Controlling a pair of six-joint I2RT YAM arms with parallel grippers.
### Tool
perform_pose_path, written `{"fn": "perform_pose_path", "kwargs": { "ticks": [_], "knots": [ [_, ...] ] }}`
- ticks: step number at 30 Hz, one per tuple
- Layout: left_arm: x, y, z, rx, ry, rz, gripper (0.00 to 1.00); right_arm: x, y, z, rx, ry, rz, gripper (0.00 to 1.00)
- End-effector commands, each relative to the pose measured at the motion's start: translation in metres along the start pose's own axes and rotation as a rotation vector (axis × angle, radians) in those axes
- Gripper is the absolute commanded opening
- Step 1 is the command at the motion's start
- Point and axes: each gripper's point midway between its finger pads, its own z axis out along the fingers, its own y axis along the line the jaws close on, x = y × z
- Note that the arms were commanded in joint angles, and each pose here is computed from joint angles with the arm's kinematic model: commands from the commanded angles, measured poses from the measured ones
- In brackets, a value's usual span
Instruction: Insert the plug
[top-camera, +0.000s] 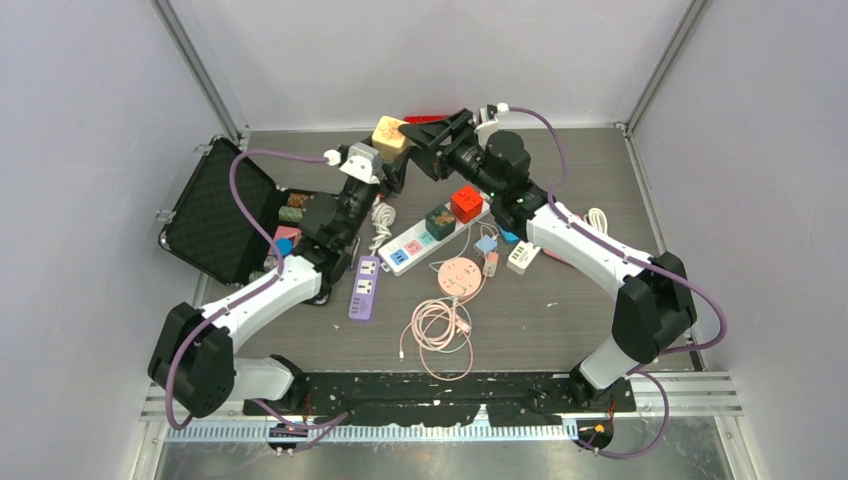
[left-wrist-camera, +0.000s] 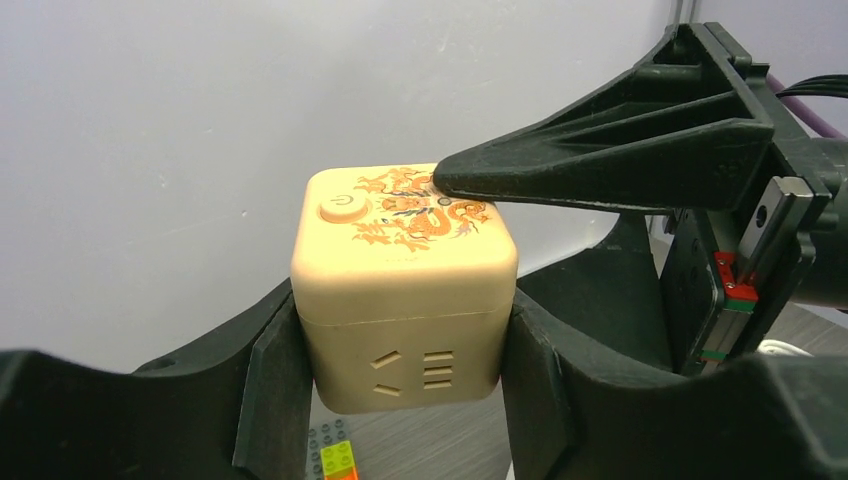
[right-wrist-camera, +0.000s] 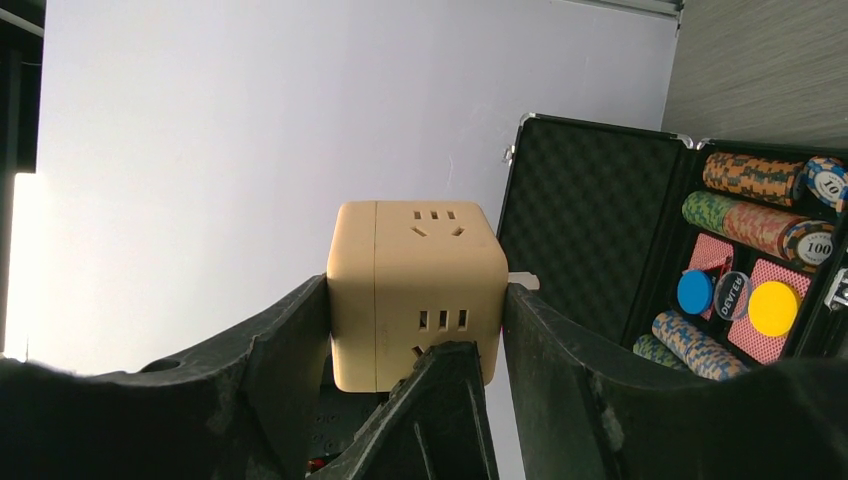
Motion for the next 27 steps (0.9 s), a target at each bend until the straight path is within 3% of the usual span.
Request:
{"fn": "perform_pose_path", "kwargs": {
  "ticks": [1,2,3,4,6,12,17,27],
  "knots": [
    [-0.025,0.013,0.006,-0.056,-0.064,0.049,0.22,0.003,0.033,-0.004,-0.055,0.017,-0.025,0.53],
    [-0.024,0.013,0.005,-0.057,-0.057,0.058,0.16,0.004,0.029,-0.004,-0.04,0.019,-0.043,0.61],
    [-0.022,0.013,0.005,-0.056,-0.047,0.07,0.04,0.004,0.02,-0.005,0.001,0.021,-0.046,0.75],
    [-0.018,0.015,0.004,-0.063,-0.024,0.077,0.0,0.006,0.008,-0.006,0.048,0.027,-0.056,0.84],
    [-0.014,0.016,0.0,-0.062,-0.008,0.099,0.0,0.006,-0.005,-0.009,0.101,0.029,-0.073,0.9],
    [0.011,0.002,-0.021,0.061,0.062,0.197,0.0,0.001,-0.011,-0.022,0.143,0.011,-0.177,0.98],
    [0.036,-0.031,-0.055,0.337,0.147,0.25,0.0,-0.012,0.0,-0.037,0.126,0.006,-0.4,0.99],
    [0.054,-0.065,-0.098,0.644,0.257,0.31,0.0,0.024,-0.031,-0.059,0.245,0.398,-0.864,0.98]
  ]
}}
